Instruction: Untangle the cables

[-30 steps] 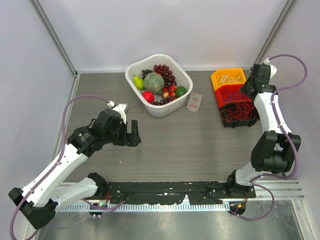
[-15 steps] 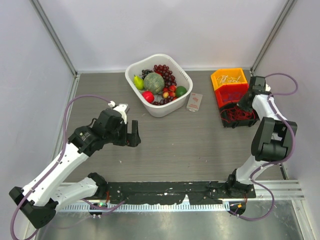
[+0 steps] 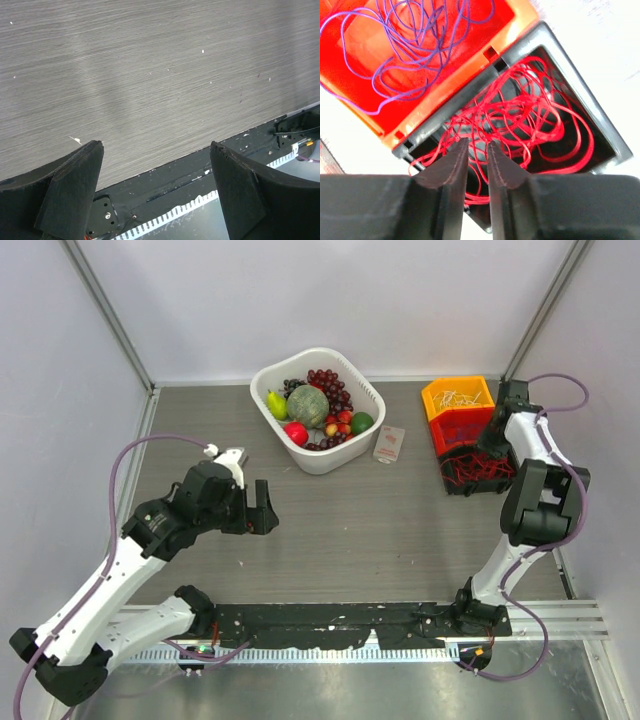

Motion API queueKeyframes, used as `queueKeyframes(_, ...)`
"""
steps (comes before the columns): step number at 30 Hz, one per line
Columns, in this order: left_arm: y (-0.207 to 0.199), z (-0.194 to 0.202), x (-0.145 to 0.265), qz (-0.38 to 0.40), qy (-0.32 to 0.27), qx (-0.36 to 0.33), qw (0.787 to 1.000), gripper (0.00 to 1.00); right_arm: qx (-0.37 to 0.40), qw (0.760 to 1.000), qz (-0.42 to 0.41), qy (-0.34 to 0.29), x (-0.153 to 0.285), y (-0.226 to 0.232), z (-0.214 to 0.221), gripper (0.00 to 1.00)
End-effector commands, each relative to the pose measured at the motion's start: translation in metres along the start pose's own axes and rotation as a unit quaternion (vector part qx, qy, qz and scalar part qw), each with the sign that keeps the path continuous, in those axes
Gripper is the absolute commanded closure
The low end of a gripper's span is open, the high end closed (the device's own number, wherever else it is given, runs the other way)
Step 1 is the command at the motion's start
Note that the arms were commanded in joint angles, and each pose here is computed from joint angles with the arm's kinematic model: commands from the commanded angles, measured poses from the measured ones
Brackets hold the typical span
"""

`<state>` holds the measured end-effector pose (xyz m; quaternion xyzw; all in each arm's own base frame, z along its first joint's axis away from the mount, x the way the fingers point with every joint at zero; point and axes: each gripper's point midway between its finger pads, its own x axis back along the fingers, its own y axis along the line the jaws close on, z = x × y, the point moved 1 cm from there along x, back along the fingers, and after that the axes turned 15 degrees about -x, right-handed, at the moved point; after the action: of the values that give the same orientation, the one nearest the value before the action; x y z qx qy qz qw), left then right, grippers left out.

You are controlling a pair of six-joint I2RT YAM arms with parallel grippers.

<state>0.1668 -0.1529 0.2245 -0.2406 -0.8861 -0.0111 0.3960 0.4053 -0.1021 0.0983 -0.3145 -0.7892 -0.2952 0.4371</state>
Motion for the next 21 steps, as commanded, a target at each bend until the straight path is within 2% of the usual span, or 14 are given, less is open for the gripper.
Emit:
queueKeyframes(1,-0.008,-0.015,0.011,0.018,-0.033,0.027,0.999,0.08,0.005,0.999,0.003,-0.043,0.062,-0.008,-0.015,0.65)
queueKeyframes(5,-0.016,-0.024,0.016,0.035,-0.037,0.029,0.998,0.08,0.019,0.998,0.001,-0.058,0.096,-0.014,-0.008,0.57)
queueKeyframes(9,-0.02,-0.033,0.014,0.043,-0.05,0.033,0.997,0.08,0.053,0.993,-0.017,-0.106,0.137,-0.01,0.003,0.49)
queueKeyframes(12,-0.028,-0.045,0.016,0.062,-0.07,0.052,0.994,0.08,0.105,0.982,-0.09,-0.126,0.171,0.018,0.035,0.43)
queueKeyframes(15,-0.036,-0.064,0.025,0.088,-0.123,0.067,0.986,0.07,0.152,0.957,-0.229,-0.096,0.209,0.064,0.089,0.42)
queueKeyframes(16,-0.037,-0.07,0.029,0.094,-0.144,0.074,0.982,0.07,0.142,0.95,-0.261,-0.093,0.221,0.063,0.102,0.42)
queueKeyframes(17,-0.038,-0.078,0.035,0.099,-0.168,0.081,0.977,0.07,0.15,0.932,-0.317,-0.087,0.238,0.078,0.115,0.42)
queueKeyframes(18,-0.038,-0.089,0.045,0.104,-0.203,0.087,0.97,0.06,0.142,0.914,-0.368,-0.09,0.258,0.081,0.122,0.38)
queueKeyframes(19,-0.036,-0.093,0.051,0.1,-0.22,0.091,0.966,0.04,0.142,0.906,-0.388,-0.091,0.268,0.082,0.126,0.22)
queueKeyframes(21,-0.031,-0.109,0.07,0.092,-0.275,0.091,0.953,0.0,0.128,0.88,-0.444,-0.111,0.306,0.074,0.123,0.21)
